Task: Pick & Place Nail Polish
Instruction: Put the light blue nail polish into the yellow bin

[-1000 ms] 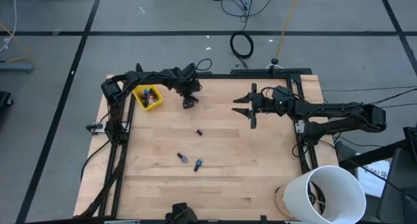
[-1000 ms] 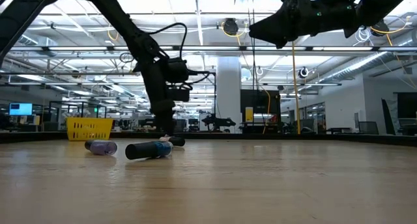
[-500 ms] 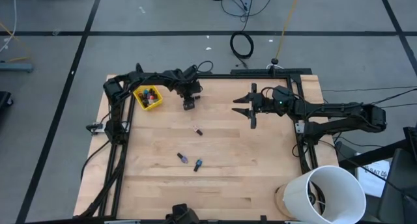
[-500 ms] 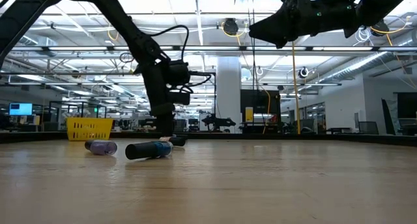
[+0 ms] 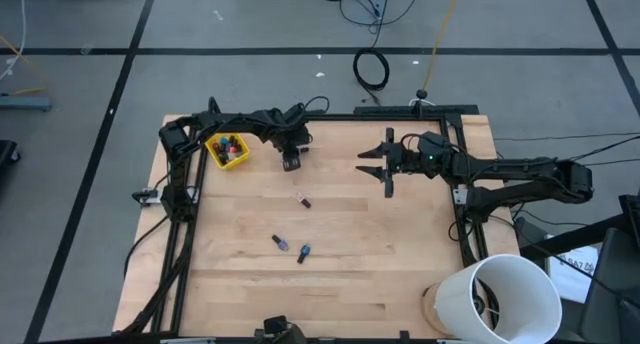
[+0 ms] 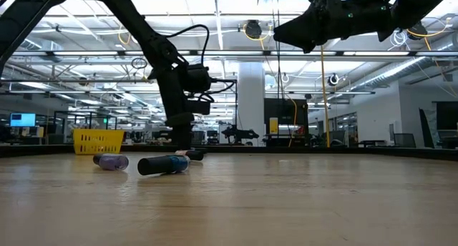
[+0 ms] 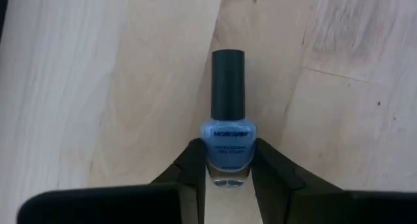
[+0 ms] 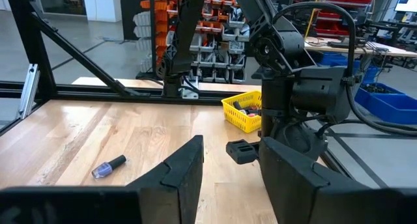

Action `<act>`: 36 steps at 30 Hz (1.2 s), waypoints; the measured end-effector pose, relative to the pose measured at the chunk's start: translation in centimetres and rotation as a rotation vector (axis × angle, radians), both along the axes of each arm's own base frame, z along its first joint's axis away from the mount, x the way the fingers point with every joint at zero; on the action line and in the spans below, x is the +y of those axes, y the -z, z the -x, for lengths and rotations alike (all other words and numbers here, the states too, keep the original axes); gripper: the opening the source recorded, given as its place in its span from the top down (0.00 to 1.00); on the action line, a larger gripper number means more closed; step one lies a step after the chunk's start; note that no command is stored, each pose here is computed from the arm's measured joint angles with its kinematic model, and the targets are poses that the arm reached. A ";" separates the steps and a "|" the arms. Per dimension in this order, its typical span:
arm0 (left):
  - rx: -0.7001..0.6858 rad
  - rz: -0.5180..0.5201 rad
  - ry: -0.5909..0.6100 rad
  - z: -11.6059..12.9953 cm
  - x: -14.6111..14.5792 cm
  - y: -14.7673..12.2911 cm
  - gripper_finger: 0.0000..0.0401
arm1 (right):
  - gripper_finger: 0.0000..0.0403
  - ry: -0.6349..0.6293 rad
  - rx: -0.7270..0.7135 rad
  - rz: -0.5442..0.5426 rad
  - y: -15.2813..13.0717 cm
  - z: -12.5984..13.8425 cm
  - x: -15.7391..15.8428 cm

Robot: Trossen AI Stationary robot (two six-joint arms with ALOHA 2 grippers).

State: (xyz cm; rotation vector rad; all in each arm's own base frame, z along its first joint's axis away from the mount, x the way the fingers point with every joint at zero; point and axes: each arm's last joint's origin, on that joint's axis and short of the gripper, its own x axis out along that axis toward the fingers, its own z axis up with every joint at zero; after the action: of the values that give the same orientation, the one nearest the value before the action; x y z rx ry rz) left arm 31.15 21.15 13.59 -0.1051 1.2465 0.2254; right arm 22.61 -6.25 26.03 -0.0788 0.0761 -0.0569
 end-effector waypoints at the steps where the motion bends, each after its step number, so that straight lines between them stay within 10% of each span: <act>1: -0.001 0.003 -0.009 0.0 0.0 0.0 0.81 | 0.65 0.000 0.000 0.000 0.0 0.0 0.0; 16: 0.047 0.028 0.030 -0.6 -2.5 -0.5 0.80 | 0.65 0.000 0.003 -0.002 0.0 0.0 0.0; 27: 0.156 -0.105 0.002 -1.9 -5.0 -1.3 0.47 | 0.65 0.001 0.003 -0.008 0.0 0.0 0.0; 36: 0.052 -0.088 0.069 -3.5 -5.1 -3.3 0.39 | 0.65 0.001 0.003 -0.007 0.0 0.0 0.0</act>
State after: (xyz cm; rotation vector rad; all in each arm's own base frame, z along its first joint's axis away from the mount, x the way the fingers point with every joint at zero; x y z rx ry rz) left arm 34.68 16.06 16.85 0.0202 1.2879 0.2243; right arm 22.61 -6.25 26.00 -0.0719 0.0790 -0.0578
